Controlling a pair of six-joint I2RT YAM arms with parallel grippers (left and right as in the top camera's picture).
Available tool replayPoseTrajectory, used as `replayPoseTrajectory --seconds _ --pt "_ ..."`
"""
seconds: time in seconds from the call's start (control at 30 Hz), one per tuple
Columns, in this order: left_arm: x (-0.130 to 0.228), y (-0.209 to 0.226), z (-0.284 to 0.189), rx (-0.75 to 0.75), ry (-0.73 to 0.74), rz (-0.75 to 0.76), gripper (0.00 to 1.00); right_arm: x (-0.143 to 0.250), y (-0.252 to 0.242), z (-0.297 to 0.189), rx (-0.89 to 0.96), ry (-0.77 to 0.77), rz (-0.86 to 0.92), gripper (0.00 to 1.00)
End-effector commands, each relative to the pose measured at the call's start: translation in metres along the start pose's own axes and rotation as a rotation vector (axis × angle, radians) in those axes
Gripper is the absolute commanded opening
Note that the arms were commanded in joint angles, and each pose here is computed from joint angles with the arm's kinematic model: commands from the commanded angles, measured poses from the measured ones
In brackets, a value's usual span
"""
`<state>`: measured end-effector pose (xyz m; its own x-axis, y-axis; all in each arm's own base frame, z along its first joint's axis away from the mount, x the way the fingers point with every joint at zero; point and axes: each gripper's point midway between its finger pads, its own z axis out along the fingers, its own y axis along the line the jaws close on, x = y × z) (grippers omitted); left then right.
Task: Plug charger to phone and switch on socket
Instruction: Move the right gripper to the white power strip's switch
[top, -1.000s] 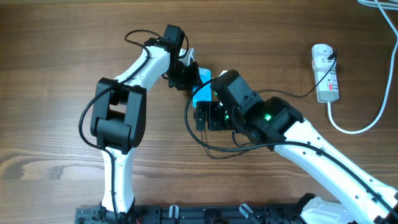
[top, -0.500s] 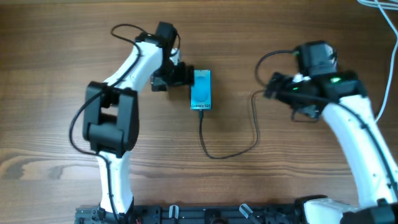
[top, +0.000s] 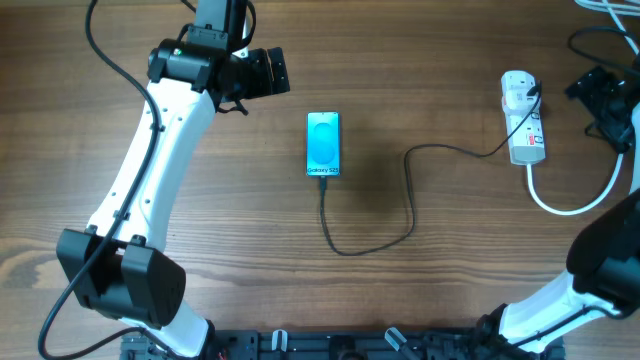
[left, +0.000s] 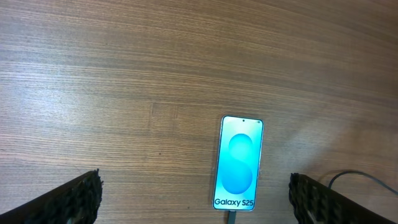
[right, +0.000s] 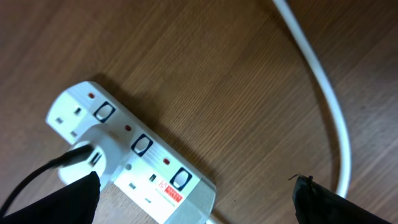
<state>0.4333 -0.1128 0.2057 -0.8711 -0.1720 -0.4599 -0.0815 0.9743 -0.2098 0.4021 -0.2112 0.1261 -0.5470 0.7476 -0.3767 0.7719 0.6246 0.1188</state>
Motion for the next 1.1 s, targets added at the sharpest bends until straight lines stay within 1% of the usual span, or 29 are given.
replayPoseTrajectory --seconds 0.0,0.07,0.1,0.27,0.37,0.47,0.73,0.83,1.07 --pt "0.001 0.003 0.003 -0.018 0.001 -0.008 1.00 0.002 -0.003 0.020 0.039 0.018 -0.001 1.00" --pt "0.001 0.003 0.003 -0.018 0.001 -0.008 1.00 0.004 -0.004 0.029 0.045 0.032 -0.022 1.00" --pt "0.001 0.003 0.003 -0.018 0.001 -0.008 1.00 0.010 -0.006 0.041 0.057 0.060 -0.039 1.00" --pt "0.001 0.003 0.003 -0.018 0.001 -0.008 1.00 0.028 -0.004 0.078 0.054 0.146 -0.041 1.00" --pt "0.001 0.003 0.003 -0.018 0.001 -0.008 1.00 0.029 -0.003 0.084 0.048 0.150 -0.040 1.00" --pt "0.001 0.003 0.003 -0.018 0.001 -0.008 1.00 0.032 0.009 0.094 -0.016 0.168 -0.036 1.00" --pt "0.001 0.003 0.003 -0.018 0.001 -0.008 1.00 0.040 0.009 0.117 -0.016 0.194 -0.028 0.99" --pt "0.001 0.003 0.003 -0.018 0.001 -0.008 1.00 0.052 0.018 0.127 -0.070 0.246 -0.024 1.00" --pt "0.001 0.003 0.003 -0.018 0.001 -0.008 1.00 0.063 0.021 0.126 -0.087 0.288 -0.049 1.00"
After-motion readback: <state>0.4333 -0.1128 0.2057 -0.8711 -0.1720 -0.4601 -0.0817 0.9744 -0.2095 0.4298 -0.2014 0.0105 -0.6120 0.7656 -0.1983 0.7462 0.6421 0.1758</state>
